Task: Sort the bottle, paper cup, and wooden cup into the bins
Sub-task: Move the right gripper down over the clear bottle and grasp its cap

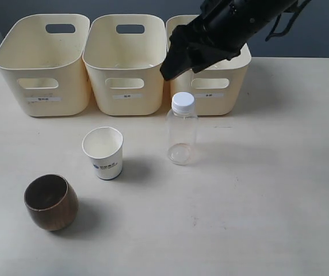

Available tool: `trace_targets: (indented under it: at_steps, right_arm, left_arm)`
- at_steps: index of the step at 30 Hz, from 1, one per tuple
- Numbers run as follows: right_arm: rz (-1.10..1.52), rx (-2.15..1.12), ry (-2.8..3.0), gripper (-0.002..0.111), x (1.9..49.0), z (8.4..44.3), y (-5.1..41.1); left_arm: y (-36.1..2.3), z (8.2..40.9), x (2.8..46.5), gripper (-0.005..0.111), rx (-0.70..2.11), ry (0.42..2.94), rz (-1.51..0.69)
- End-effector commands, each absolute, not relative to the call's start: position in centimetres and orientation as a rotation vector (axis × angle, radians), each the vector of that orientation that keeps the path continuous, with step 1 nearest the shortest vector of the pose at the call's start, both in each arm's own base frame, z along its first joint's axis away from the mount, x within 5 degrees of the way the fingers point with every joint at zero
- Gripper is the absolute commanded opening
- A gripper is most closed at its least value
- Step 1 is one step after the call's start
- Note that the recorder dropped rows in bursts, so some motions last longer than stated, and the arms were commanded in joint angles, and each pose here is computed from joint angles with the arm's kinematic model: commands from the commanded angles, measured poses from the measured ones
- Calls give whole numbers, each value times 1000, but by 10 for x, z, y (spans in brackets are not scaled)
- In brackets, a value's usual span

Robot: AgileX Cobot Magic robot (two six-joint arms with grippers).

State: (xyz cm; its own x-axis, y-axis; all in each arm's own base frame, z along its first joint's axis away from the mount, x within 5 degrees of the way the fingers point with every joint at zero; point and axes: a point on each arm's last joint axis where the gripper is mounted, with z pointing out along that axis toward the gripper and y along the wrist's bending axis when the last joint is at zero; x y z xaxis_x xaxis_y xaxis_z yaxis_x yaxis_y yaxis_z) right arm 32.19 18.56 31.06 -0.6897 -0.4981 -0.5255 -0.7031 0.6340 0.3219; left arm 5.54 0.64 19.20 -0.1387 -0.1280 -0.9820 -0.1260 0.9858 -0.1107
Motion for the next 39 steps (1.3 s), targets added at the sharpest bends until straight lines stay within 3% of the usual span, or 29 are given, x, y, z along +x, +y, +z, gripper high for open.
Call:
trace_targets:
  at_steps: [1, 7, 39]
  right_arm:
    - [688, -985, 2476, 67, 323, 306, 192]
    - [572, -995, 2544, 67, 330, 287, 193]
    - [523, -972, 2594, 67, 348, 246, 205]
  left_arm:
    - [6, 192, 55, 0, -187, 1705, -5]
    - [6, 192, 55, 0, -187, 1705, -5]
    - [6, 192, 55, 0, -187, 1705, -5]
